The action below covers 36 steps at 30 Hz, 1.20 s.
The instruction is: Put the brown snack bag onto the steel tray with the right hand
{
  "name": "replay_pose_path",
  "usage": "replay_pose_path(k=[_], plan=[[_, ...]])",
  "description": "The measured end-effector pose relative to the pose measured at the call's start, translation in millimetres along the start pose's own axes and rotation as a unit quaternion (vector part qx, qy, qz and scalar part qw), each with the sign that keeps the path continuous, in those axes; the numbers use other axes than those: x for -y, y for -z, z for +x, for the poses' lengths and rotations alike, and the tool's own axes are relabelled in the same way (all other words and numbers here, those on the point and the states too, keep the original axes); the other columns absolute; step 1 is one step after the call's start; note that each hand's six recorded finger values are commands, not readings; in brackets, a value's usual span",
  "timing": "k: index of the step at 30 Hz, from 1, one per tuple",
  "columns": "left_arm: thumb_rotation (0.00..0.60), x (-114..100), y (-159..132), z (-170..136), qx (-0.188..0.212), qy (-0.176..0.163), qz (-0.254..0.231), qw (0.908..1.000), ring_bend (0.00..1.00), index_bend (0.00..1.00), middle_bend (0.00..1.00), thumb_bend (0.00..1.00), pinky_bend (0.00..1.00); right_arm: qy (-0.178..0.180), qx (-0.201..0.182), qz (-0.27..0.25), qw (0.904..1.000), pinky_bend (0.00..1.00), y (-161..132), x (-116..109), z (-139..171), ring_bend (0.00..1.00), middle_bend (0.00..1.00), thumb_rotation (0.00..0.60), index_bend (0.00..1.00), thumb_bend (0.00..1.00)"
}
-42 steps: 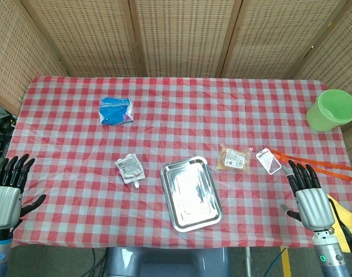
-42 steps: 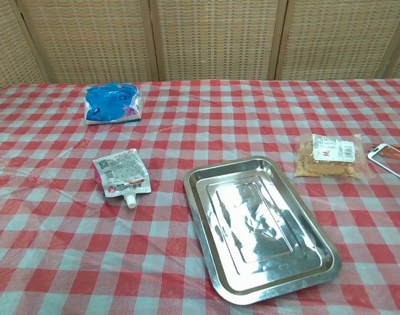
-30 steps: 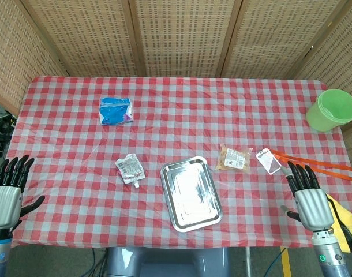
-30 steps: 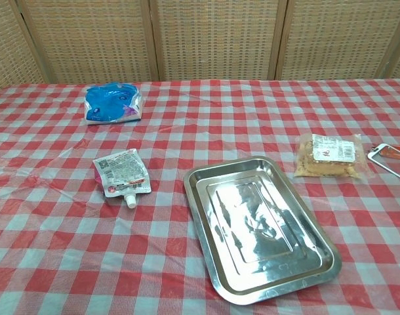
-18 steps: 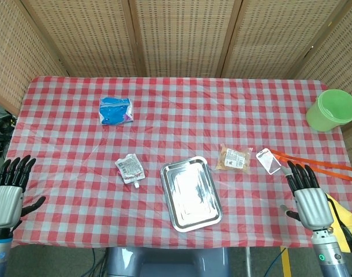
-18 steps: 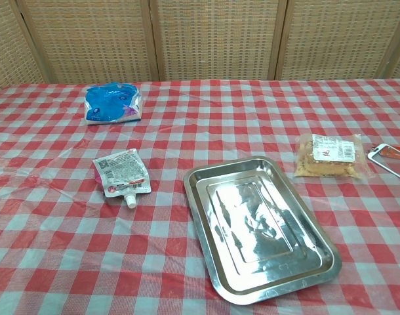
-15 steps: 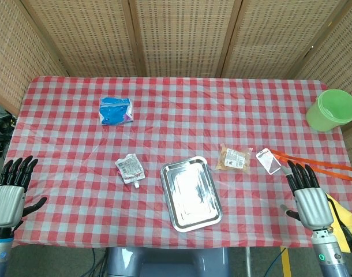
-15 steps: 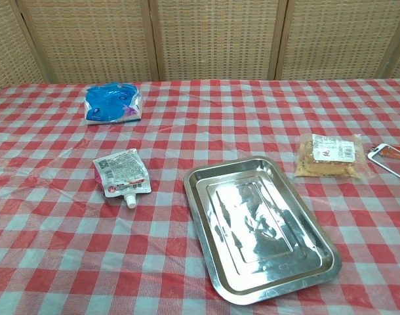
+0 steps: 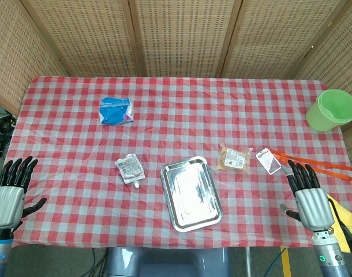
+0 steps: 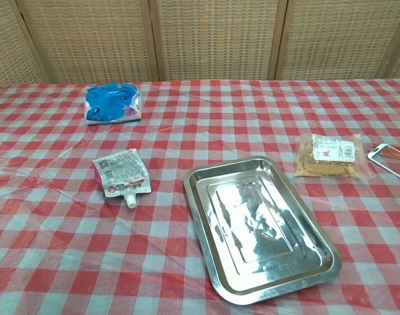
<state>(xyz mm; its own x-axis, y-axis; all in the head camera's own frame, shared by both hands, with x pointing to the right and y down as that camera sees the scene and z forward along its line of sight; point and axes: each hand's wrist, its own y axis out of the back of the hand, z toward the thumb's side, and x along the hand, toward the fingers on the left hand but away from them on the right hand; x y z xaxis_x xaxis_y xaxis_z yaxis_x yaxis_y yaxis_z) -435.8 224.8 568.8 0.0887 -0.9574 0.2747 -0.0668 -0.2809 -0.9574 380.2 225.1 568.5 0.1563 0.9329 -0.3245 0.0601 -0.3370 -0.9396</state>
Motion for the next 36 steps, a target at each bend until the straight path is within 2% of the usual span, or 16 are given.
replay_pose_path(k=[6, 15, 25, 36], plan=[[0.6, -5, 1, 0, 0.0, -0.009, 0.0, 1.0, 0.0, 0.0, 0.0, 0.0, 0.0, -0.019, -0.015, -0.011, 0.9996, 0.0, -11, 7, -13, 0.0, 0.0, 0.6, 0.0, 0.08], [0.6, -2, 7, 4, -0.008, 0.0, -0.001, 1.0, 0.0, 0.0, 0.0, 0.0, 0.0, -0.056, -0.04, -0.019, 0.9974, 0.0, -49, 15, -73, 0.0, 0.0, 0.6, 0.0, 0.08], [0.6, 5, 12, 10, -0.014, 0.016, -0.003, 0.9998, 0.0, 0.0, 0.0, 0.0, 0.0, -0.111, -0.029, -0.024, 0.9931, 0.0, -82, 42, -139, 0.0, 0.0, 0.6, 0.0, 0.08], [0.6, 10, 17, 15, -0.023, 0.029, -0.003, 0.9993, 0.0, 0.0, 0.0, 0.0, 0.0, -0.162, -0.015, -0.015, 0.9865, 0.0, -99, 81, -178, 0.0, 0.0, 0.6, 0.01, 0.08]])
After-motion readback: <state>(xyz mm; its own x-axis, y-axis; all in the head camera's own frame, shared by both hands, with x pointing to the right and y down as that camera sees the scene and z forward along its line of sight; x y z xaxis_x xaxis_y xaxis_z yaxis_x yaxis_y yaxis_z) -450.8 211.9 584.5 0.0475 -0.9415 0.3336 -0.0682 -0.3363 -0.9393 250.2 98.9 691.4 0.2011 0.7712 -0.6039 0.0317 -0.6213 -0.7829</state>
